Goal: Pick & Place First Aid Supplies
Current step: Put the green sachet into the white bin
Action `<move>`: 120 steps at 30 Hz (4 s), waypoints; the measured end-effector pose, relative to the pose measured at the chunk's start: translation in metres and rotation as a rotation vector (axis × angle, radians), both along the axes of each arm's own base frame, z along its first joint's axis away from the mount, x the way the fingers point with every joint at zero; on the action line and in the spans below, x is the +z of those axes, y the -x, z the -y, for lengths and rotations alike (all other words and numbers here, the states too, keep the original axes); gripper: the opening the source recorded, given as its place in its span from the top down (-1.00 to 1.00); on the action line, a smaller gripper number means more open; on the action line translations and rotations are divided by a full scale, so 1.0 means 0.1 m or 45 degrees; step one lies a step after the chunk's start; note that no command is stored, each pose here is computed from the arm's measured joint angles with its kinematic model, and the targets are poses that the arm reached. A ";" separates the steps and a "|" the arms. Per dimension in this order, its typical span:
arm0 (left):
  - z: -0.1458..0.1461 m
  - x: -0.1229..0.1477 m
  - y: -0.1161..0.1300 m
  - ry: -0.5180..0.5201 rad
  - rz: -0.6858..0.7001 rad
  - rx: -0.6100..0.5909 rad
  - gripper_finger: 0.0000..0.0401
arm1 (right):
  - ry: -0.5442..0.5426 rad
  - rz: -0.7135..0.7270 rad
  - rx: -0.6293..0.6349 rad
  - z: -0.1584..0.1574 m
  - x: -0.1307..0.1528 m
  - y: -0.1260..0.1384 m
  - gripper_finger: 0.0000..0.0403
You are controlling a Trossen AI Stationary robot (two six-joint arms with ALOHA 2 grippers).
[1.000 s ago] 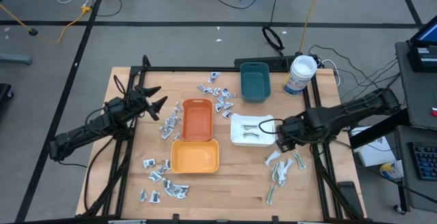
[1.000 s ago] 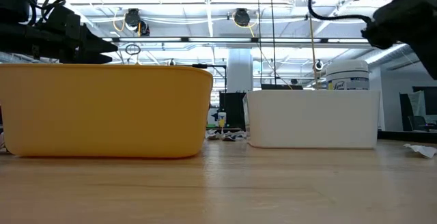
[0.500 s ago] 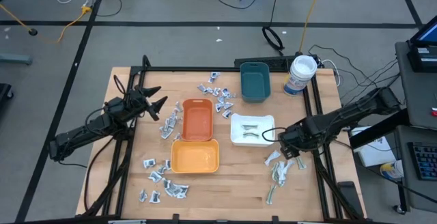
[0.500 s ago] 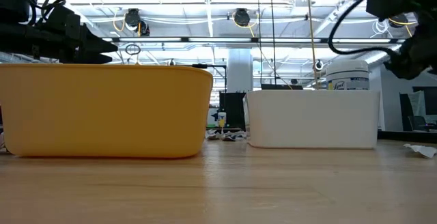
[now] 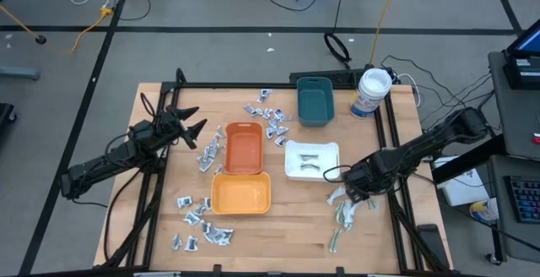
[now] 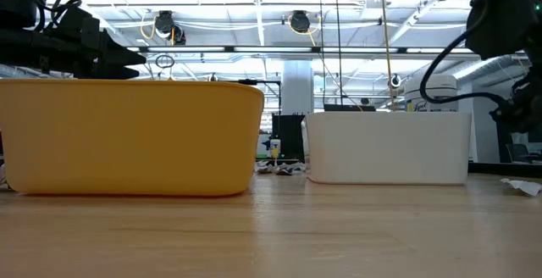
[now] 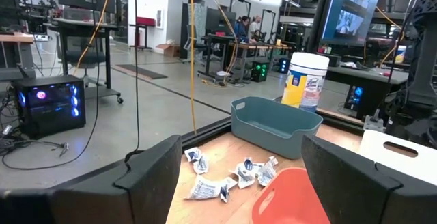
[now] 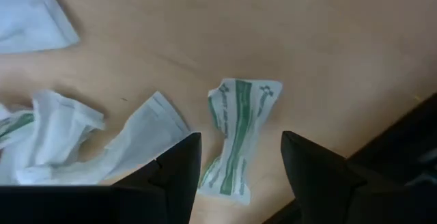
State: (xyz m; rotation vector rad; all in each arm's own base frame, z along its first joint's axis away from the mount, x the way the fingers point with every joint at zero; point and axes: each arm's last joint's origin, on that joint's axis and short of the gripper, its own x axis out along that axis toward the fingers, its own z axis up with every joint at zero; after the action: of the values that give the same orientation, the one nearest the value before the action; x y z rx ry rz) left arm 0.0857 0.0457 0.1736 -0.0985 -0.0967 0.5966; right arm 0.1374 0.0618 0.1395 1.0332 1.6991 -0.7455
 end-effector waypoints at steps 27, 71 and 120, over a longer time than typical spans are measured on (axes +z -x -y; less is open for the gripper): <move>0.00 0.00 0.00 -0.001 -0.001 0.000 -0.54 | 0.030 -0.025 0.199 -0.01 0.32 -0.06 0.98; 0.00 0.00 0.00 0.001 0.000 0.001 -0.54 | 0.182 0.290 0.991 0.69 1.00 -1.92 0.99; 0.00 0.00 0.00 -0.001 0.000 0.000 -0.54 | 0.390 0.488 1.101 0.62 1.10 -1.79 -0.06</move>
State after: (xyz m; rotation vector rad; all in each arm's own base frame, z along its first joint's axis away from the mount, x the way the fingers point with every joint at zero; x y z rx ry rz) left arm 0.0857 0.0457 0.1736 -0.0975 -0.0967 0.5965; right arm 0.3162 -0.0007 0.2497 0.1498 1.4351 -0.2015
